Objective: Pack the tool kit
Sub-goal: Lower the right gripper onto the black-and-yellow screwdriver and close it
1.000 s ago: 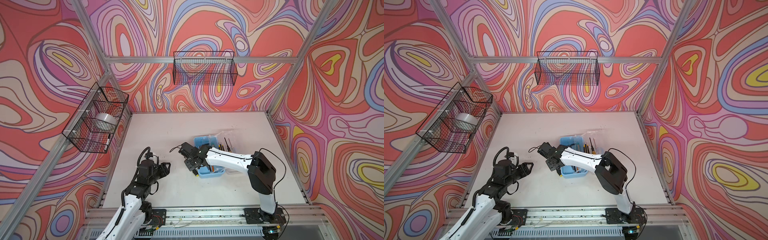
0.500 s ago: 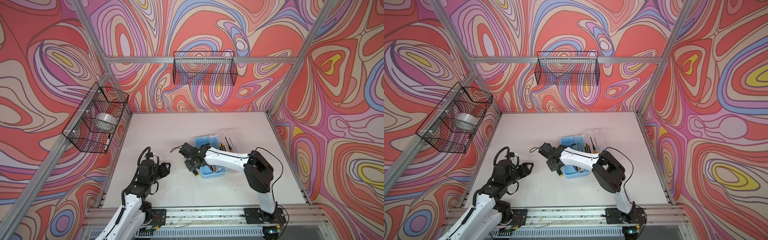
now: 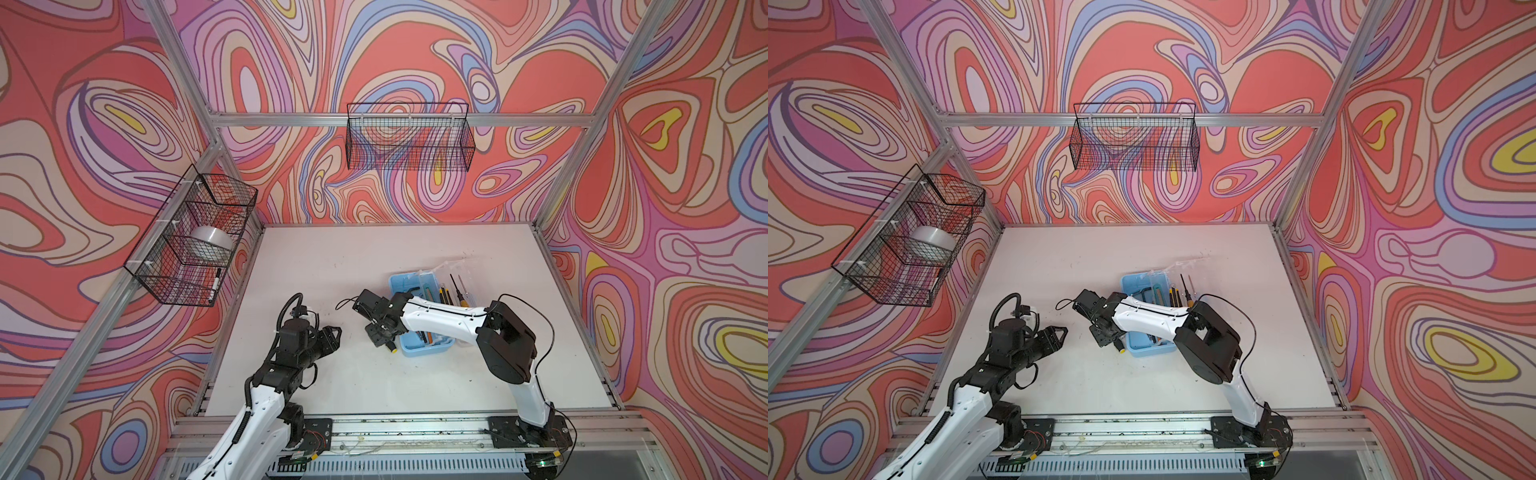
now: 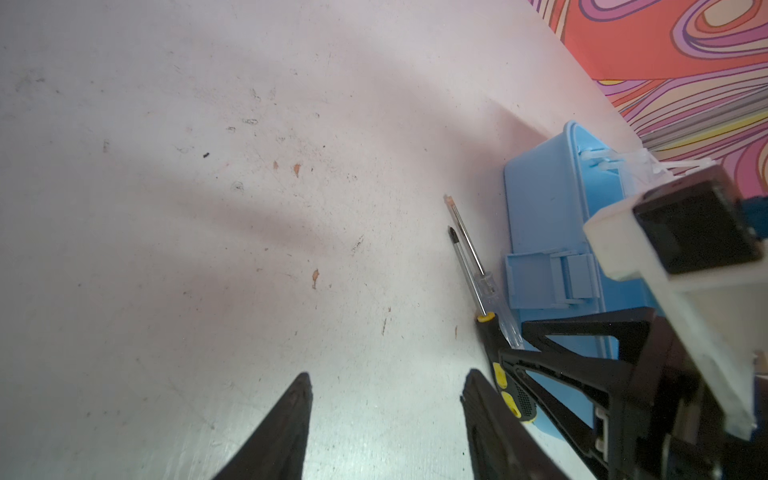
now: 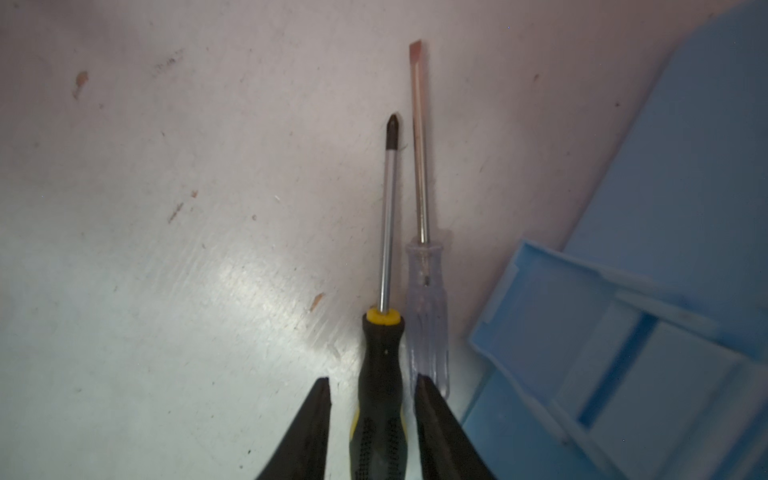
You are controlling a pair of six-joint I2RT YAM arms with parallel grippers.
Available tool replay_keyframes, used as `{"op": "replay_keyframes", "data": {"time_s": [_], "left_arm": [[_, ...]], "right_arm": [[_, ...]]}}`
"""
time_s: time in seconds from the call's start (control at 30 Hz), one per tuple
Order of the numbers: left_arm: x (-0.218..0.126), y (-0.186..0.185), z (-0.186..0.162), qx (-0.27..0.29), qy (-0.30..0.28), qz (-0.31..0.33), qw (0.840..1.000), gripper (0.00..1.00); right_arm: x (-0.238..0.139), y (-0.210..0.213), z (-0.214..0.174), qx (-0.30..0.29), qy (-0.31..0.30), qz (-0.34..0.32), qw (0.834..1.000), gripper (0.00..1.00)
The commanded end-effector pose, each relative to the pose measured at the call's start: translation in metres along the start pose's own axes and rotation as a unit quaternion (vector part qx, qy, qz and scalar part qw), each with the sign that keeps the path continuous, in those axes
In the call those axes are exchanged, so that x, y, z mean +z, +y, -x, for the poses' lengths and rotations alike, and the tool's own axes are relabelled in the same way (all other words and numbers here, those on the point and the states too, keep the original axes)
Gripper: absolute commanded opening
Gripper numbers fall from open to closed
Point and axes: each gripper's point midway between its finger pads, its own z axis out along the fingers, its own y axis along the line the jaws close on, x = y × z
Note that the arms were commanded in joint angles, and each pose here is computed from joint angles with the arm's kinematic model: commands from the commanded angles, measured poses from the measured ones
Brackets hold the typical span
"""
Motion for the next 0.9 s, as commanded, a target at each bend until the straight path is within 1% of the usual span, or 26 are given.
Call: {"op": "replay_keyframes", "data": {"time_s": [0.0,0.13,0.23,0.33,0.43,0.57,0.63,0.73,0.87], "left_arm": [[0.001,0.001,0.001,0.007,-0.003,0.002,1.0,0.59],[0.001,0.002,0.001,0.007,-0.004,0.003,1.0,0.59],[0.001,0.003,0.001,0.006,-0.006,0.004,1.0,0.59],[0.001,0.002,0.001,0.007,-0.007,0.003,1.0,0.59],[0.001,0.002,0.001,0.006,-0.006,0.003,1.0,0.59],[0.001,0.002,0.001,0.006,-0.007,0.004,1.0,0.59],[0.001,0.003,0.001,0.006,-0.008,0.005,1.0,0.58],[0.001,0.003,0.002,0.005,-0.008,0.006,1.0,0.59],[0.001,0.003,0.001,0.005,-0.006,0.007,1.0,0.59]], "right_arm": [[0.003,0.0,0.001,-0.007,0.008,-0.014,1.0,0.35],[0.01,-0.003,-0.001,-0.009,0.019,-0.031,0.999,0.34],[0.017,-0.002,-0.003,-0.011,0.029,-0.035,0.999,0.32],[0.022,-0.002,-0.004,-0.013,0.035,-0.041,0.998,0.32],[0.024,0.0,-0.002,-0.013,0.037,-0.037,0.999,0.31],[0.027,0.005,-0.001,-0.013,0.037,-0.027,0.999,0.28],[0.029,0.008,-0.001,-0.014,0.038,-0.022,0.999,0.23],[0.032,0.011,-0.001,-0.014,0.039,-0.012,0.999,0.22],[0.038,0.017,-0.003,-0.013,0.044,0.0,0.999,0.23]]}}
